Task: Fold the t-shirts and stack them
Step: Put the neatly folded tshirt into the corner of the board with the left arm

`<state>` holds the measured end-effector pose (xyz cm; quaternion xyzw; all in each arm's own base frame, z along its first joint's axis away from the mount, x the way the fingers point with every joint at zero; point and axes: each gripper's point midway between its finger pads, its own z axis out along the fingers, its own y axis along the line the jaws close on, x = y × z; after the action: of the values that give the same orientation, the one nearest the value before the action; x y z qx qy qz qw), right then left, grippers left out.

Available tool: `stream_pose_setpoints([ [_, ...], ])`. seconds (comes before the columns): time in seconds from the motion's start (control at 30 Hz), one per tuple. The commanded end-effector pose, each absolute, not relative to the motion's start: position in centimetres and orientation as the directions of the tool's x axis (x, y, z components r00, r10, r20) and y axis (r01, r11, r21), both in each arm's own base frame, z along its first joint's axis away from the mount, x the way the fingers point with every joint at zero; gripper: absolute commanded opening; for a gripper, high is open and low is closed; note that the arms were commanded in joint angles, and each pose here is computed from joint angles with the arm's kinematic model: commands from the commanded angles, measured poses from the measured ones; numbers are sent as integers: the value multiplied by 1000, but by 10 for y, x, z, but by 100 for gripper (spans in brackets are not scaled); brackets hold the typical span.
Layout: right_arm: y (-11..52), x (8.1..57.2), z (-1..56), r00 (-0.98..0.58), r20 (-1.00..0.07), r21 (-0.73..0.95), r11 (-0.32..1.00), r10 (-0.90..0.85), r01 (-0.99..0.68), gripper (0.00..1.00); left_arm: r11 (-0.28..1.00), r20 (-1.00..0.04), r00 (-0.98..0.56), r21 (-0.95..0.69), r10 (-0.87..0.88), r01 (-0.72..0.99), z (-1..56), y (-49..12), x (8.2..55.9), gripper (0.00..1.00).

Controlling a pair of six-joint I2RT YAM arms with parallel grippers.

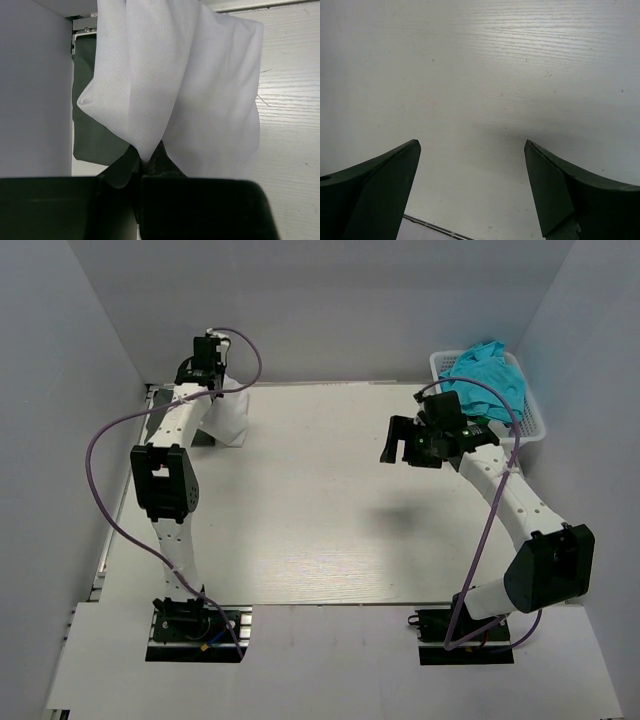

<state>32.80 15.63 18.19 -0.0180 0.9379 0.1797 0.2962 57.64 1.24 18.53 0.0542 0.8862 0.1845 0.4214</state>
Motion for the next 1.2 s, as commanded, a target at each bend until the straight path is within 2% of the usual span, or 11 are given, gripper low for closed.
stream_pose_setpoints([
  [0.0,153,334,195,-806,-589,298,942,55,-153,90,935,-801,-544,346,250,-80,238,28,587,0],
  [0.27,157,340,195,-812,-581,300,941,51,-155,90,951,-809,-533,308,246,-28,251,35,584,0],
  [0.7,161,349,200,-810,-582,314,938,67,-147,90,962,-851,-493,259,182,-92,272,81,586,0],
  [1.17,168,367,175,-858,-511,299,945,43,-131,90,950,-775,-617,280,138,-139,178,137,599,0],
])
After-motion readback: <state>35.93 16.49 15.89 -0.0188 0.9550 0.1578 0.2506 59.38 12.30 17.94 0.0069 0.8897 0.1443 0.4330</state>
